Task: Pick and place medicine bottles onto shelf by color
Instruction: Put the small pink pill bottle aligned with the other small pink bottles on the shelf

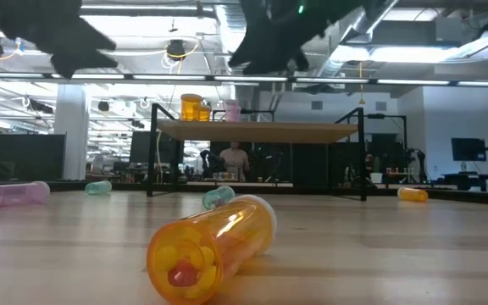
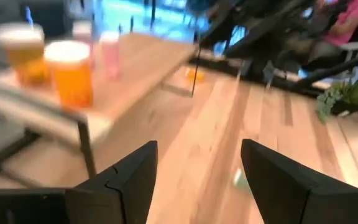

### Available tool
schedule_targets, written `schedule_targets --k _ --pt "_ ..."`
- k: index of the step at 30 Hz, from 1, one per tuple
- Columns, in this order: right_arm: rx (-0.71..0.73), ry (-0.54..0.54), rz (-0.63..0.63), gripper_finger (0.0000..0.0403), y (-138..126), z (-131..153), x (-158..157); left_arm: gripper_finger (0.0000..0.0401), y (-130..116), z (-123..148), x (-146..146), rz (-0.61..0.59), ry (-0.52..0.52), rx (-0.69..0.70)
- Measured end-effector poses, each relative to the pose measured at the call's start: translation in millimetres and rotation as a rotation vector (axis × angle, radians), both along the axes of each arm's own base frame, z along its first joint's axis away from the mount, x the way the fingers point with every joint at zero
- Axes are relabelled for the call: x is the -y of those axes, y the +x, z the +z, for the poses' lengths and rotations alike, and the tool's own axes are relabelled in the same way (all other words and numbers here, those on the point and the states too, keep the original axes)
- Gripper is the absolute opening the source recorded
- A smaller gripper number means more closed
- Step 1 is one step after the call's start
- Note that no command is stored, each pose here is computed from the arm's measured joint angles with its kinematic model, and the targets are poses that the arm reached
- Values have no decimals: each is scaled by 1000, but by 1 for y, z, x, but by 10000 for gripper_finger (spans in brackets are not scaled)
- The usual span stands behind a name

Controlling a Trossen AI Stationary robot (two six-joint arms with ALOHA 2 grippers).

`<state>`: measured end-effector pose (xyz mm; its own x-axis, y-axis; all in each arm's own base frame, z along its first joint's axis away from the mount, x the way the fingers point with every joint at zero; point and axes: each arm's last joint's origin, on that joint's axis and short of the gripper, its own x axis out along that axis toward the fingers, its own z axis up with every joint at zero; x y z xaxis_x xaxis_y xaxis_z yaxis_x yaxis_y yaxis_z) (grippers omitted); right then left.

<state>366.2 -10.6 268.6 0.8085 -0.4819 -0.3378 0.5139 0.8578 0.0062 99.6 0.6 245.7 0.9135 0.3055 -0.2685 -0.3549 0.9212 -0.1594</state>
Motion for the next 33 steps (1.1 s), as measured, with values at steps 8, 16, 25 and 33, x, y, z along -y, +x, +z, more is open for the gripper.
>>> schedule_targets --k 8,16,25,33 --pt "80 -71 61 230 -25 37 -51 217 14 -15 3 -5 -102 -138" --pt "106 -108 136 230 -51 64 -68 199 35 -11 5 5 -100 -223" --pt "186 -72 173 230 -64 34 -79 196 35 -32 0 207 -81 -426" --pt "250 -51 193 230 -82 20 -81 196 31 -36 -14 375 -147 -438"
